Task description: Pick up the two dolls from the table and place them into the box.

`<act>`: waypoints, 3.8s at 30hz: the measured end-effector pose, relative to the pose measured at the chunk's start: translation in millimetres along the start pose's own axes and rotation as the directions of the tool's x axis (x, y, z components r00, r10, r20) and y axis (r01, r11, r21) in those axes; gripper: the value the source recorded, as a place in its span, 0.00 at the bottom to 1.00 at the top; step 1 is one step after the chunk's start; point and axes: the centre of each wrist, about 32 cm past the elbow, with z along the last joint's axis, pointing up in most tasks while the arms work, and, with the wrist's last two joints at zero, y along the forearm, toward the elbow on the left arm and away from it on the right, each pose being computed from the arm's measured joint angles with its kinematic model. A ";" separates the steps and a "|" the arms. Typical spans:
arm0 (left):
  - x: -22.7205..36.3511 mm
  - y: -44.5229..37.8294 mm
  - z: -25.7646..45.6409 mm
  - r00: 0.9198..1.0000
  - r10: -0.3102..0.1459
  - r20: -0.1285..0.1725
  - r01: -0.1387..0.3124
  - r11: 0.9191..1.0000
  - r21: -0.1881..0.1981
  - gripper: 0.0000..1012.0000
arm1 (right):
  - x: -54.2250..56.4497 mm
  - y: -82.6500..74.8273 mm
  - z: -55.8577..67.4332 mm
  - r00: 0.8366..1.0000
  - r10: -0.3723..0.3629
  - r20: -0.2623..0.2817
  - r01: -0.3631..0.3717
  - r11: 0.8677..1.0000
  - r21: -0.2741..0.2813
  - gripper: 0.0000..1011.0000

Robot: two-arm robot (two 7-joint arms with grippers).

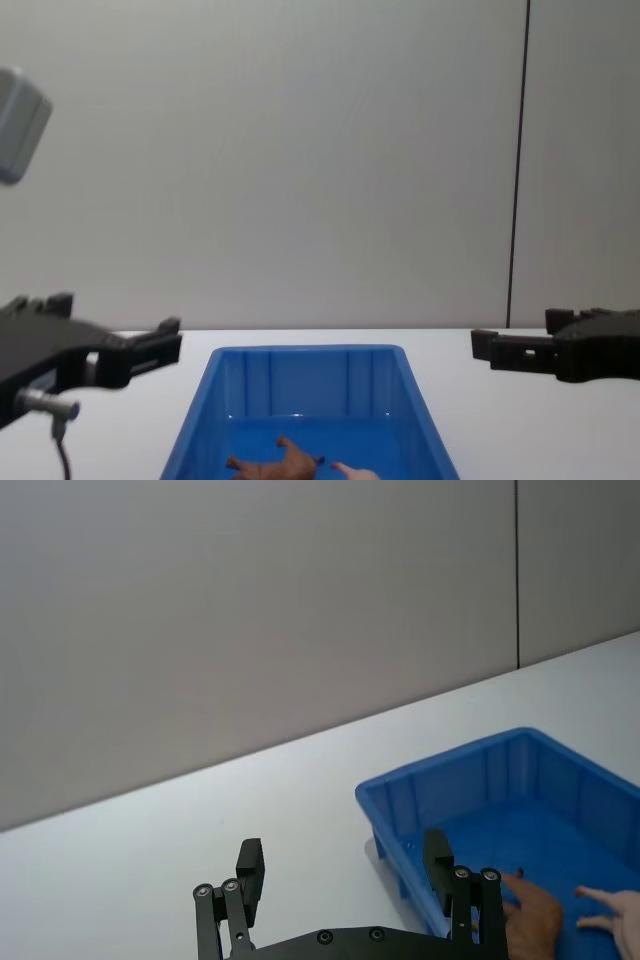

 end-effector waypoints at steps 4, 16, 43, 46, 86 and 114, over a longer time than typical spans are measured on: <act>-0.2 7.1 -7.8 0.999 0.022 -0.031 -0.021 0.999 0.031 0.99 | 0.2 -0.3 -0.1 1.000 0.000 0.000 0.000 1.000 0.000 0.99; 1.2 20.3 -27.4 0.993 0.061 -0.104 -0.049 0.992 0.117 0.99 | 0.5 -0.9 0.0 1.000 -0.001 0.001 0.001 1.000 0.001 0.99; 11.0 25.4 -57.0 0.990 0.034 -0.137 0.004 0.963 0.268 0.96 | 0.7 -1.2 -0.3 1.000 -0.001 0.001 0.001 1.000 0.000 0.99; 12.1 23.4 -60.8 0.991 0.029 -0.132 0.008 0.962 0.274 0.91 | 0.7 -1.2 -0.3 1.000 -0.001 0.001 0.001 1.000 0.000 0.99; 1.9 -36.1 -4.7 0.986 -0.166 0.002 0.166 0.986 -0.028 0.47 | 0.7 -1.2 -0.3 1.000 -0.001 0.001 0.001 1.000 0.000 0.99; -32.7 -80.3 11.2 0.934 -0.358 0.008 0.354 0.921 -0.159 0.99 | 0.7 -1.2 -0.3 1.000 -0.001 0.001 0.001 1.000 0.000 0.99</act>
